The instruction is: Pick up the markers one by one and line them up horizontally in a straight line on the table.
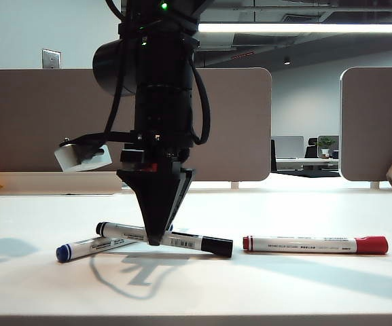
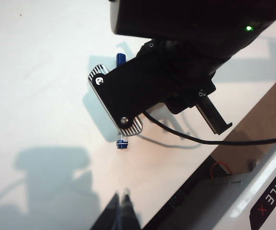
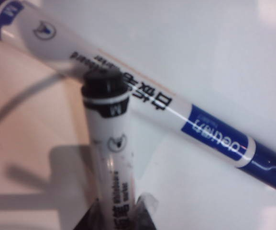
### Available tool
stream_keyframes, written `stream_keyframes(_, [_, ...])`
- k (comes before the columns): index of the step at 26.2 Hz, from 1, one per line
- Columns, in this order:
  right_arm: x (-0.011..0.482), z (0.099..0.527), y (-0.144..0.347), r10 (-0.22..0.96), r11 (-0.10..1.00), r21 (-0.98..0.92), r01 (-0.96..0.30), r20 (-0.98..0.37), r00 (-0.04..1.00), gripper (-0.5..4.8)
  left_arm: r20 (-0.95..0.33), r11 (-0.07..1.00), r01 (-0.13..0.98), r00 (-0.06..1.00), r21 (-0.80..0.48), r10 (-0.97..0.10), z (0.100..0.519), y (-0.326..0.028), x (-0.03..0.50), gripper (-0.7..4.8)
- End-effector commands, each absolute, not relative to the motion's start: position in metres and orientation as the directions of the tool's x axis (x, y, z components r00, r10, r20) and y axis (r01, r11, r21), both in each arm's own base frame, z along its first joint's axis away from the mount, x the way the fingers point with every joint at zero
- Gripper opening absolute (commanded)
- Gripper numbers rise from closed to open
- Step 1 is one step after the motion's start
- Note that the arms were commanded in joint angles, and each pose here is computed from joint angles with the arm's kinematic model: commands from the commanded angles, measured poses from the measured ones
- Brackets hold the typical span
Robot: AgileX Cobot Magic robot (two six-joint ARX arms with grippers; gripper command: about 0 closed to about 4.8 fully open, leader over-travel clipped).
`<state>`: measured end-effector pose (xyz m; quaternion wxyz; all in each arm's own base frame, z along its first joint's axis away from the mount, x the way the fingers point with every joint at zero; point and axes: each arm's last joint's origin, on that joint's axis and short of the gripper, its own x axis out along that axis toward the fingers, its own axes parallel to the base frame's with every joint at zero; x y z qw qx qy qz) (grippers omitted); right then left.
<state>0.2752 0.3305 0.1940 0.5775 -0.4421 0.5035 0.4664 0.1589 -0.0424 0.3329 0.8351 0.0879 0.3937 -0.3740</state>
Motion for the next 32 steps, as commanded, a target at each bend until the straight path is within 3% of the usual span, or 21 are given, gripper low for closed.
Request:
stream_keyframes(1, [0.272,0.192,0.331,0.081,0.169,-0.019,-0.985,-0.996,0.033,0.72,-0.712,0.702,0.698,0.42,-0.142,-0.562,0.334,-0.042,0.16,-0.04])
stream_keyframes(8, [0.265,0.192,0.332,0.056,0.181,0.007,-0.983,-0.998,0.003,0.72,-0.711,0.702,0.699,0.422,-0.14,-0.563,0.334,-0.042,0.16,-0.04])
stream_keyframes(32, [0.294,0.177,0.325,0.098,0.194,-0.042,-0.98,-0.993,0.062,0.72,-0.712,0.702,0.698,0.42,-0.142,-0.562,0.334,-0.042,0.16,-0.04])
